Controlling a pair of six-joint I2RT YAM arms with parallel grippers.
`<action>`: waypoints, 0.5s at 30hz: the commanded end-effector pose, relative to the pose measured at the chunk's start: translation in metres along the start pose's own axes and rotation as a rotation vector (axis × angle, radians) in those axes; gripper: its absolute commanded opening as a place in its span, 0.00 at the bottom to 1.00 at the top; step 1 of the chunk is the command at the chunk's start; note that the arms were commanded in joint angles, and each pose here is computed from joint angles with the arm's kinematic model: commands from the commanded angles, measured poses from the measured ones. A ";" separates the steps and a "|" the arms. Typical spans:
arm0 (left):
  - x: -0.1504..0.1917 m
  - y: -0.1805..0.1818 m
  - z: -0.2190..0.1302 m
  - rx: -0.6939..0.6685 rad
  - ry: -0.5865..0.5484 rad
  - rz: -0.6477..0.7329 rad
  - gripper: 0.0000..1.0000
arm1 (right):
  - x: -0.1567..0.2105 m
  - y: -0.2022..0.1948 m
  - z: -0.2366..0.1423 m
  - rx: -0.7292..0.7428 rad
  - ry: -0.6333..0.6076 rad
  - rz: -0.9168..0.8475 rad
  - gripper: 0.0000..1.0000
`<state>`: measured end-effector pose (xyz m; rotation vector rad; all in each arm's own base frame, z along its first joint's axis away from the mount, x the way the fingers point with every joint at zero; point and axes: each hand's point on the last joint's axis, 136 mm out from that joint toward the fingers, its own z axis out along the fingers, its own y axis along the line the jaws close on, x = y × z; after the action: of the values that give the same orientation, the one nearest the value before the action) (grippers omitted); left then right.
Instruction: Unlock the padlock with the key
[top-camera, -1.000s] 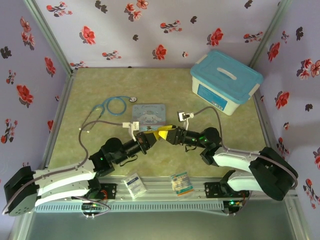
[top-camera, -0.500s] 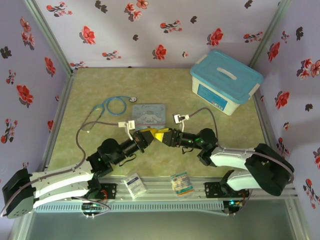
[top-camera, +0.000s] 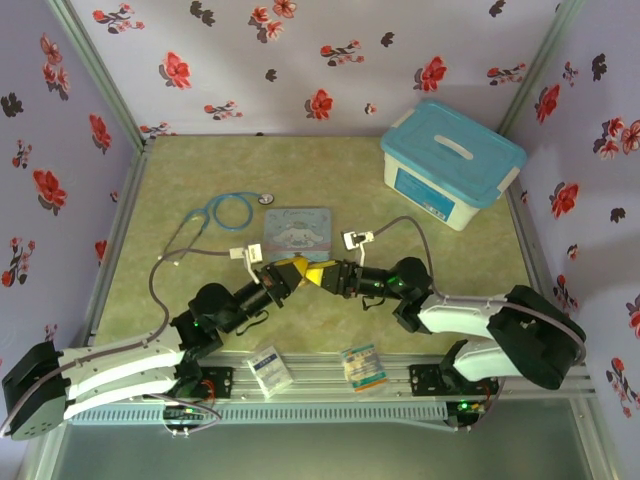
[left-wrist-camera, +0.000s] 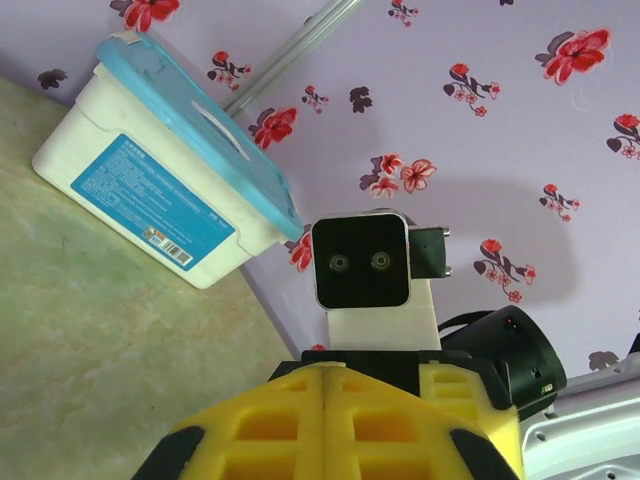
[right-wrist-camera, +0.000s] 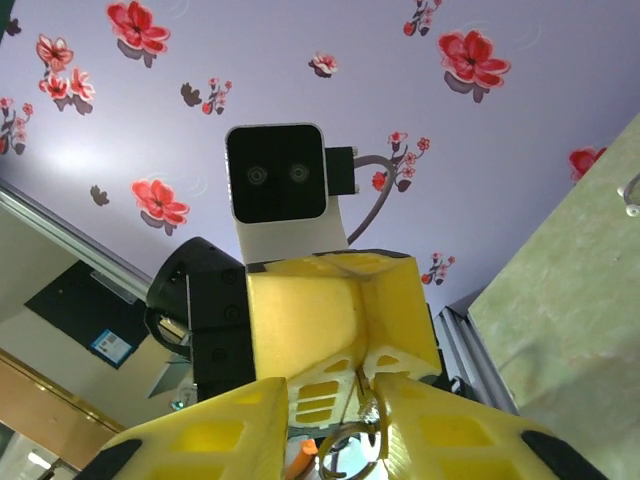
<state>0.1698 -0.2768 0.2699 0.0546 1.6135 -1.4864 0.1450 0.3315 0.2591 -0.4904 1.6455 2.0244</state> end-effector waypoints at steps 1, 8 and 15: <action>-0.003 0.011 -0.002 -0.045 -0.029 0.005 0.00 | -0.005 0.021 0.003 -0.075 -0.005 -0.069 0.25; 0.001 0.017 -0.003 -0.055 -0.020 -0.016 0.00 | -0.005 0.019 0.002 -0.064 -0.017 -0.072 0.05; 0.004 0.036 -0.009 -0.135 -0.026 -0.027 0.48 | -0.006 0.013 -0.003 -0.040 -0.040 -0.080 0.00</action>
<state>0.1718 -0.2736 0.2679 0.0117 1.6143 -1.4990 0.1486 0.3320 0.2528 -0.4710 1.6697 2.0035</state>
